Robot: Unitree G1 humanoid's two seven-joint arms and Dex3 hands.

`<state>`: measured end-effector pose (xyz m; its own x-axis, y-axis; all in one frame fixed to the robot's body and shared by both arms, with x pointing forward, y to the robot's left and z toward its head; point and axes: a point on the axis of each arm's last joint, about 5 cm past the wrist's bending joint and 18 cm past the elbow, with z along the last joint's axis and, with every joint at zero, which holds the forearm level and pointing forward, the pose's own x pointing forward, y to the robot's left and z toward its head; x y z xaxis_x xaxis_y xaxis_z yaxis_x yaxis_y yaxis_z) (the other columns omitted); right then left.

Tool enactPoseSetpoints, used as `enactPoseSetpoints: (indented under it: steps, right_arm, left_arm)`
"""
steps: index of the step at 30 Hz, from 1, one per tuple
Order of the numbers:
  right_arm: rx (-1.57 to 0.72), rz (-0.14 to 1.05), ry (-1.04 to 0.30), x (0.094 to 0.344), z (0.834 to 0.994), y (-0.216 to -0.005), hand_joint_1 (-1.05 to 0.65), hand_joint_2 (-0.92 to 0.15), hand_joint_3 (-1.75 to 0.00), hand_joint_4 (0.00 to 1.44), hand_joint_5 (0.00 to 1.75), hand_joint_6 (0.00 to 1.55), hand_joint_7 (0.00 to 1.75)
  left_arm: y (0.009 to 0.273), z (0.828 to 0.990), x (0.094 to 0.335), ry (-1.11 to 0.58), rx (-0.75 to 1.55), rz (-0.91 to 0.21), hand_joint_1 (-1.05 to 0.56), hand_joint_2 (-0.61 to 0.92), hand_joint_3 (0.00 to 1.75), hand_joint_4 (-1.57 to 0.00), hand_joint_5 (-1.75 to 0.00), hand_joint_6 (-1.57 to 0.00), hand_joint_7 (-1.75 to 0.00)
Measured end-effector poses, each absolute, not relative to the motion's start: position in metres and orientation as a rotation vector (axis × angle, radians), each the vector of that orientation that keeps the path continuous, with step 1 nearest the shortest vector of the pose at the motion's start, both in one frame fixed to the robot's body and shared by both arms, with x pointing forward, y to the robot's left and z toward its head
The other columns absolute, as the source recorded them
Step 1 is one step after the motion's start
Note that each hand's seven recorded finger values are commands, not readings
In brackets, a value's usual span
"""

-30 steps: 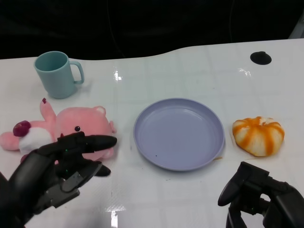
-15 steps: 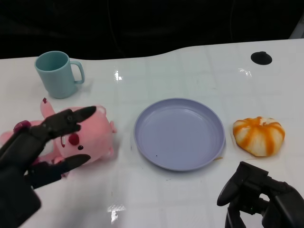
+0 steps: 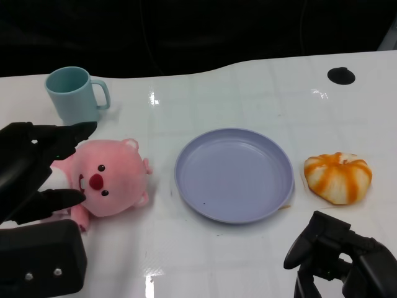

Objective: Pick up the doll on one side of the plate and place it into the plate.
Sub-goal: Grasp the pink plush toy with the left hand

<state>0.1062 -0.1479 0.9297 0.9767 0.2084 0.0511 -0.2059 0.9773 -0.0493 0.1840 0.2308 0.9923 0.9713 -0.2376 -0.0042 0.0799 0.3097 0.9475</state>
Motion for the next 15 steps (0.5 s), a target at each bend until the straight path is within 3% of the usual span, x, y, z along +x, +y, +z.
enactPoseSetpoints:
  steps: [8,15]
  right_arm:
    - [-0.040,0.208,-0.056,0.106,0.930,-0.148,0.08,-0.43,-1.37,0.72,1.75,0.59,1.55]
    - [-0.041,0.205,-0.054,0.106,0.930,-0.148,0.09,-0.44,-1.37,0.72,1.75,0.59,1.55]
  left_arm:
    - [0.229,0.992,0.199,-0.074,1.414,-0.204,-0.70,0.88,0.00,-0.09,-0.39,-0.25,-0.01]
    - [0.230,0.981,0.211,0.014,1.475,-0.230,-0.70,0.89,0.01,-0.12,-0.34,-0.22,0.00]
